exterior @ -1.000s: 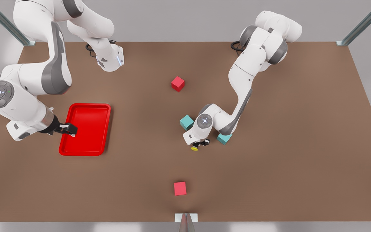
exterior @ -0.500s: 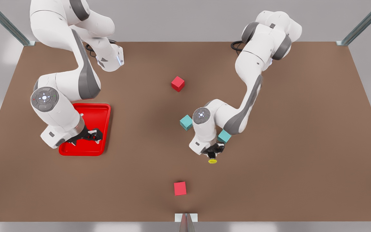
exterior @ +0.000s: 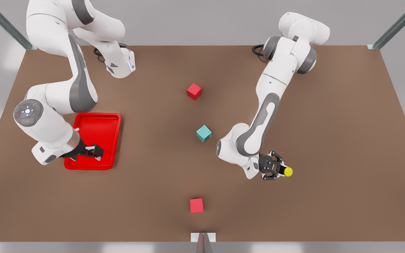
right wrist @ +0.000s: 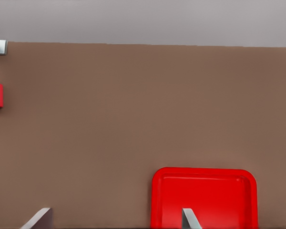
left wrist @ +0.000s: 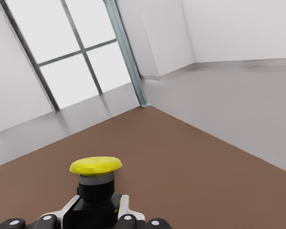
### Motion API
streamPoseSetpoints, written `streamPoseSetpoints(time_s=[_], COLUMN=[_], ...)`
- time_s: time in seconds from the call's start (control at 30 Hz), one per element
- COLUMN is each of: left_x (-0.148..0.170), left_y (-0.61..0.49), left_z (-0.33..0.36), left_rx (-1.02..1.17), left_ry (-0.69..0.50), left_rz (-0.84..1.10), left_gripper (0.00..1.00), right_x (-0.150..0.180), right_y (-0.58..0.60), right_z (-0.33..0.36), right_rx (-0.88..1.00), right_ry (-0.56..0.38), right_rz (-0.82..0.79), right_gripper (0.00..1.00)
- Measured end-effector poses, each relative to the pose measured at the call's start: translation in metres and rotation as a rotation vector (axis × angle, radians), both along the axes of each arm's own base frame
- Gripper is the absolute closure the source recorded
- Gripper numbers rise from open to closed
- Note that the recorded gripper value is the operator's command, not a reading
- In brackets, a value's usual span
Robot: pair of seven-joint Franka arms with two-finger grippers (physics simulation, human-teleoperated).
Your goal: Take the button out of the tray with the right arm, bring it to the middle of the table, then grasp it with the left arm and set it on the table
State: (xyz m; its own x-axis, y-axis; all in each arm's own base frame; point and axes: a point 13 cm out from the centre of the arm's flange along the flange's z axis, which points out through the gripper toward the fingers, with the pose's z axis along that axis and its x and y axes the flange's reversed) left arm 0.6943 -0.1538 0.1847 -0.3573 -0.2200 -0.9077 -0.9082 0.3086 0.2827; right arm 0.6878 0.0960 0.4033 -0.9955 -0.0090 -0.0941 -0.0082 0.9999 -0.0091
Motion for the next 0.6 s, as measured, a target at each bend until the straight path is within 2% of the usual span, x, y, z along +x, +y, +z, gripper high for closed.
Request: streamPoseSetpoints(time_s=[0.13, 0.33, 0.6], left_x=[0.000, -0.019, -0.022], left_y=[0.068, 0.168, 0.193], left_z=[-0.013, -0.049, -0.101], left_rx=[0.068, 0.191, 0.192], left_ry=[-0.153, -0.278, -0.428], left_rz=[0.098, 0.150, 0.118], left_gripper=[0.63, 0.63, 0.63], right_x=[-0.006, -0.013, -0.015], right_y=[-0.018, -0.020, -0.024], right_z=[-0.004, -0.006, -0.007], right_rx=[0.006, 0.012, 0.011], right_ry=[0.039, 0.068, 0.078], right_rz=[-0.038, -0.054, -0.067], right_gripper=[0.00, 0.00, 0.00])
